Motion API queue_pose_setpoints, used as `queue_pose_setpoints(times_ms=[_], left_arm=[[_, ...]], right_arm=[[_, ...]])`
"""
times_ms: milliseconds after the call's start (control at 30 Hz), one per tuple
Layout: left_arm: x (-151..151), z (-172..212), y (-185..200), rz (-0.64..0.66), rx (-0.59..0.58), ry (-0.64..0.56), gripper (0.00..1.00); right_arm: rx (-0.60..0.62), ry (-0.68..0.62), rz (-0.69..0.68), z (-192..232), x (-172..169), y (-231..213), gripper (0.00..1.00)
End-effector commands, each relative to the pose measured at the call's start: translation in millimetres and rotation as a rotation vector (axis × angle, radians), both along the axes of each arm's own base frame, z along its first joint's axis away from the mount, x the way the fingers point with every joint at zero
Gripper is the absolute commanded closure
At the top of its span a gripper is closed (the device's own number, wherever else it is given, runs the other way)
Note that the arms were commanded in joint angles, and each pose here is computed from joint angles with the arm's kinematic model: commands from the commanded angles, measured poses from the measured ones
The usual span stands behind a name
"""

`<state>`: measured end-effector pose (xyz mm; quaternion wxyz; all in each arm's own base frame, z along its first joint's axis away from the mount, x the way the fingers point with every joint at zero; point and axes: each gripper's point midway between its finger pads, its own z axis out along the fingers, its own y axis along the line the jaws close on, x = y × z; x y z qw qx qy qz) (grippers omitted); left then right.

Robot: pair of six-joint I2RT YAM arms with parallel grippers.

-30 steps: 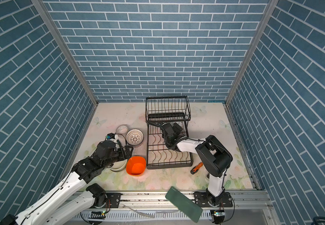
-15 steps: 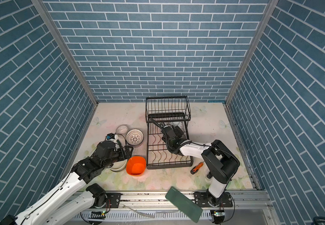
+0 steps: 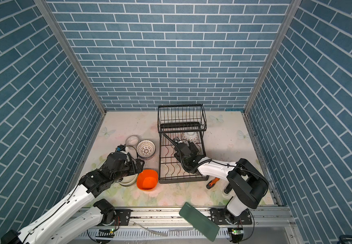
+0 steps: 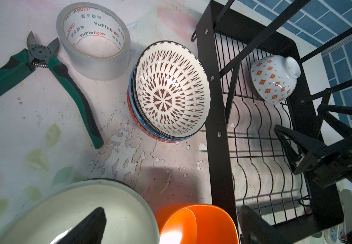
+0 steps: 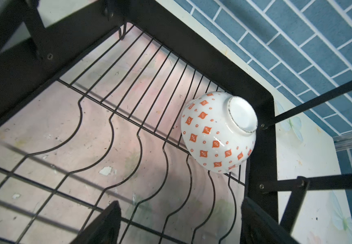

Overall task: Load the bowls into the dish rack
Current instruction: 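Open the right gripper to release the bowl while the left gripper reaches out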

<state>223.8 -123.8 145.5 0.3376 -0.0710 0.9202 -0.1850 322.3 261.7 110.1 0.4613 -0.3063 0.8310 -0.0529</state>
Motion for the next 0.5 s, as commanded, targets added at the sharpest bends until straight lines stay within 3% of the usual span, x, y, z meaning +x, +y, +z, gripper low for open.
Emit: queue_pose_setpoints(times_ms=[0,467], left_arm=[[-1,8,2,-0.020,0.035,0.008,0.00],[12,30,-2,-0.192,0.269,0.070,0.04]], right_arm=[[0.070,0.046,-0.033,0,-13,-6,0.11],[0.212,0.187,-0.055,2,-46,-11,0.14]])
